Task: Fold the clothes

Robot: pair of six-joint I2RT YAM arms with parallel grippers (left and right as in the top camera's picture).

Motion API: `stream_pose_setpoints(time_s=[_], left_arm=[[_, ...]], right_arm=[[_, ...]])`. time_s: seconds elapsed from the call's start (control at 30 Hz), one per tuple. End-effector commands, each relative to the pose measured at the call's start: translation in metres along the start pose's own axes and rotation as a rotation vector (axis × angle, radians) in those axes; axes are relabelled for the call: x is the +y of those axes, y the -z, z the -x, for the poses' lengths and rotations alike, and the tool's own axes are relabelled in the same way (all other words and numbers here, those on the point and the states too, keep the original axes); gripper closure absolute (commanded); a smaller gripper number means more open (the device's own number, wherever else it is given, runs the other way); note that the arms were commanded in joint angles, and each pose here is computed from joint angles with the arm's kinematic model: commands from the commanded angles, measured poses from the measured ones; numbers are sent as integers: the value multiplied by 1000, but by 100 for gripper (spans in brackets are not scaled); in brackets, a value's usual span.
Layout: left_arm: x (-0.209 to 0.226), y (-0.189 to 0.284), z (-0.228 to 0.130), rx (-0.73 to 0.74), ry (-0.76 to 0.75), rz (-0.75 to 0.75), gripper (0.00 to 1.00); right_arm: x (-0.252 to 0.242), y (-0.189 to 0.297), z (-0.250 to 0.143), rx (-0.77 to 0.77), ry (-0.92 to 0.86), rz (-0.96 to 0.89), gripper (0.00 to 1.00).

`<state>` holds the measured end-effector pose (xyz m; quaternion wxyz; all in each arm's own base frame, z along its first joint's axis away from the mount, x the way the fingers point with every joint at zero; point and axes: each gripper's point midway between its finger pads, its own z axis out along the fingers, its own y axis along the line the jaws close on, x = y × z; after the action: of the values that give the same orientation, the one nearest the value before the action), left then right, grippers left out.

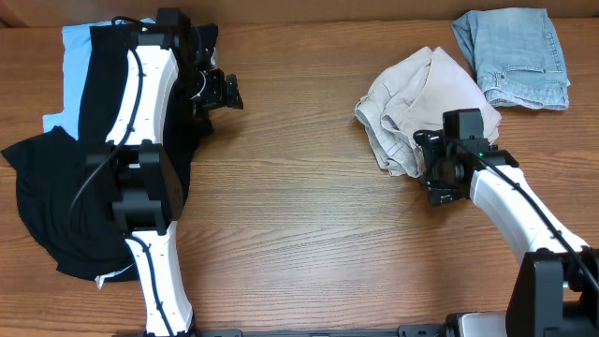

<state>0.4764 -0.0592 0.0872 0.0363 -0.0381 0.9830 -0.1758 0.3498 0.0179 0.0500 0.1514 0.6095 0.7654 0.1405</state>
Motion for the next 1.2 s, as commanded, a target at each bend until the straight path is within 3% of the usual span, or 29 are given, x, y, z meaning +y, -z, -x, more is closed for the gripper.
stream_pose_setpoints(time_s=[0.0, 0.3, 0.47, 0.53, 0.57, 0.6, 0.63, 0.67, 0.93, 1.17], left_arm=[[-2, 3, 3, -12, -38, 12, 12], [-2, 3, 2, -10, -38, 12, 12], [-2, 3, 2, -8, -37, 12, 12], [-2, 3, 2, -8, -37, 12, 12], [-2, 3, 2, -8, -37, 12, 12], [-2, 3, 2, -8, -37, 13, 12], [-2, 3, 2, -7, -37, 13, 12], [-2, 3, 2, -8, -37, 16, 12], [-2, 3, 2, -8, -36, 17, 12], [-2, 3, 2, -8, -36, 17, 12]], right_arm=[[-8, -12, 1, -10, -11, -8, 0], [3, -59, -17, 101, -17, 36, 2], [14, -82, -26, 157, -12, 91, 13], [24, -82, -22, 138, -8, 131, 26], [29, -82, -20, 127, -6, 154, 46], [34, -81, -17, 114, -5, 173, 81], [36, -81, -16, 109, -4, 180, 92], [36, -81, -16, 106, -4, 181, 96], [48, -75, -30, 174, 195, 236, 96], [75, -42, -46, 248, 457, 338, 96]])
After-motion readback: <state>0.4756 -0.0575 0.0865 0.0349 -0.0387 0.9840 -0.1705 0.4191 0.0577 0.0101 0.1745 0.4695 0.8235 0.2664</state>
